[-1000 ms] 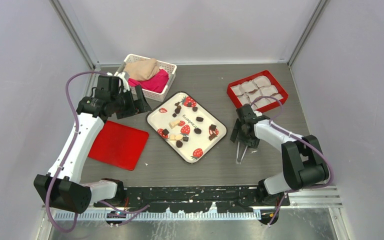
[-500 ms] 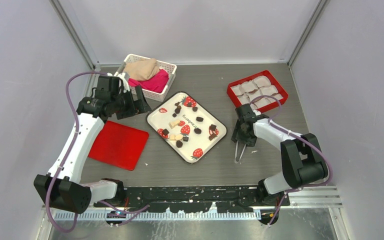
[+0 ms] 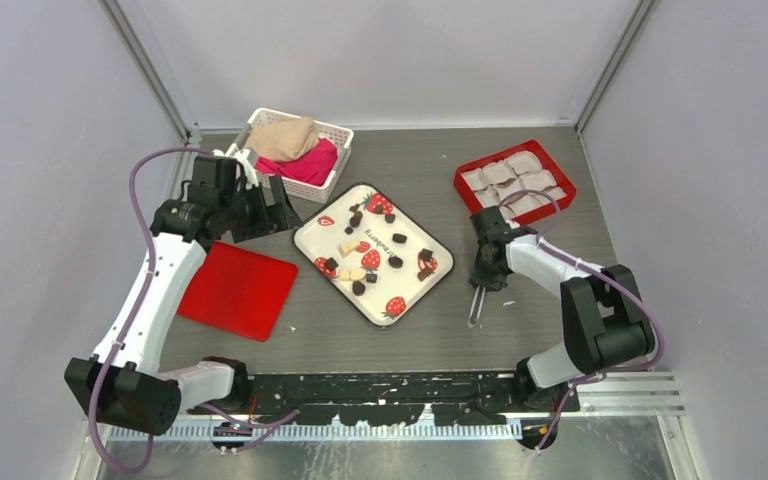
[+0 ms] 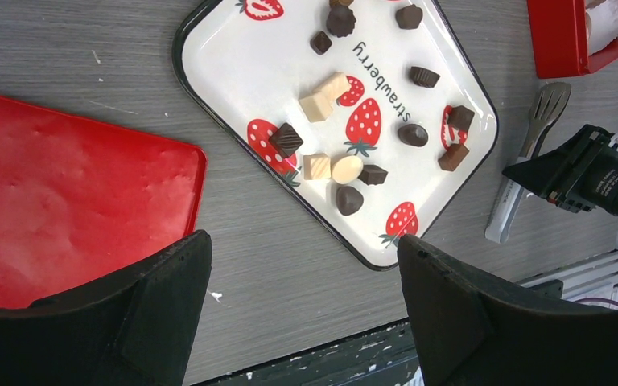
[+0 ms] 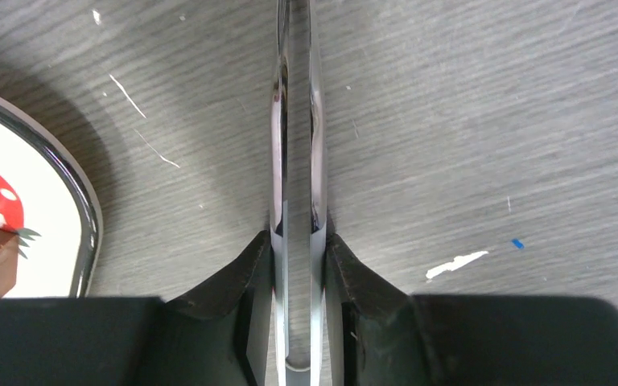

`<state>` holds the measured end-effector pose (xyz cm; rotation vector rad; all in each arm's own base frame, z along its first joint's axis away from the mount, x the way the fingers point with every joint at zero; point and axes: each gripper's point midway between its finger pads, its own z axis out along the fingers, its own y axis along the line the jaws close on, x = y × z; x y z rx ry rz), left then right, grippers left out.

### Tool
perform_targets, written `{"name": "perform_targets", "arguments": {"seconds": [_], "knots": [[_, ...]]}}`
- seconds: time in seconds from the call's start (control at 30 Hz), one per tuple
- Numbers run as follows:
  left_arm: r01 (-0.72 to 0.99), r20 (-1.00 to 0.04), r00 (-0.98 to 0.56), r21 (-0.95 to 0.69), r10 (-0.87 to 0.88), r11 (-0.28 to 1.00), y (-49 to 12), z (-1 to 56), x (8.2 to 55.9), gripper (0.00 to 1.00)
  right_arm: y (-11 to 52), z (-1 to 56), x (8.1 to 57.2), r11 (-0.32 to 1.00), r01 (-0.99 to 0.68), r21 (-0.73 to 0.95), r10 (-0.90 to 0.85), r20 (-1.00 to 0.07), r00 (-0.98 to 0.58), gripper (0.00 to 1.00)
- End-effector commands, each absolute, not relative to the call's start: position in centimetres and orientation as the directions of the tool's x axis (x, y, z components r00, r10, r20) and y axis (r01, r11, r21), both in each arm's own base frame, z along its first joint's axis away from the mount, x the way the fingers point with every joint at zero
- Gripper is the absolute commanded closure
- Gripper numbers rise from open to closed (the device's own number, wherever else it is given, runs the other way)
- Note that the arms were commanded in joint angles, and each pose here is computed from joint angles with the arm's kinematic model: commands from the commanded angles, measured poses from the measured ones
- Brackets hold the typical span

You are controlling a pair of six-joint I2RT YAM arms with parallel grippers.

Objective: Pack the chocolate

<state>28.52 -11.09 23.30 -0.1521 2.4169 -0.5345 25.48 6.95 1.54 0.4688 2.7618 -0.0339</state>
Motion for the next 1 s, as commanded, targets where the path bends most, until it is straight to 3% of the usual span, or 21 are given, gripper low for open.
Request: {"name": "perform_targets", "arguments": {"seconds": [0.0,0.23,0.57,0.73,0.97], "knots": [[0.072,-0.598,-0.771,-0.424,-0.22,0.903,-11.7,24.1,28.9,0.14,7.3,4.8,25.2,0.943,0.327,0.067,0.328,-0.359,-0.874,0.93],[0.075,-0.598,-0.774,-0.413,-0.208,0.908,-11.6,24.1,29.0,0.14,9.4,14.6,25.3,0.942,0.241,0.234,0.324,-0.448,-0.833,0.95],[0.076,-0.594,-0.779,-0.409,-0.202,0.91,-11.7,23.7,29.5,0.14,17.1,29.8,26.3,0.85,-0.19,0.491,0.188,-0.621,-0.761,0.94],[0.073,-0.6,-0.774,-0.403,-0.203,0.912,-11.5,23.8,29.6,0.14,19.3,33.5,26.9,0.811,-0.301,0.502,0.152,-0.677,-0.72,0.94],[0.057,-0.6,-0.773,-0.391,-0.207,0.919,-11.1,23.5,29.4,0.14,20.7,33.8,27.3,0.811,-0.341,0.475,0.089,-0.676,-0.731,0.94]]}}
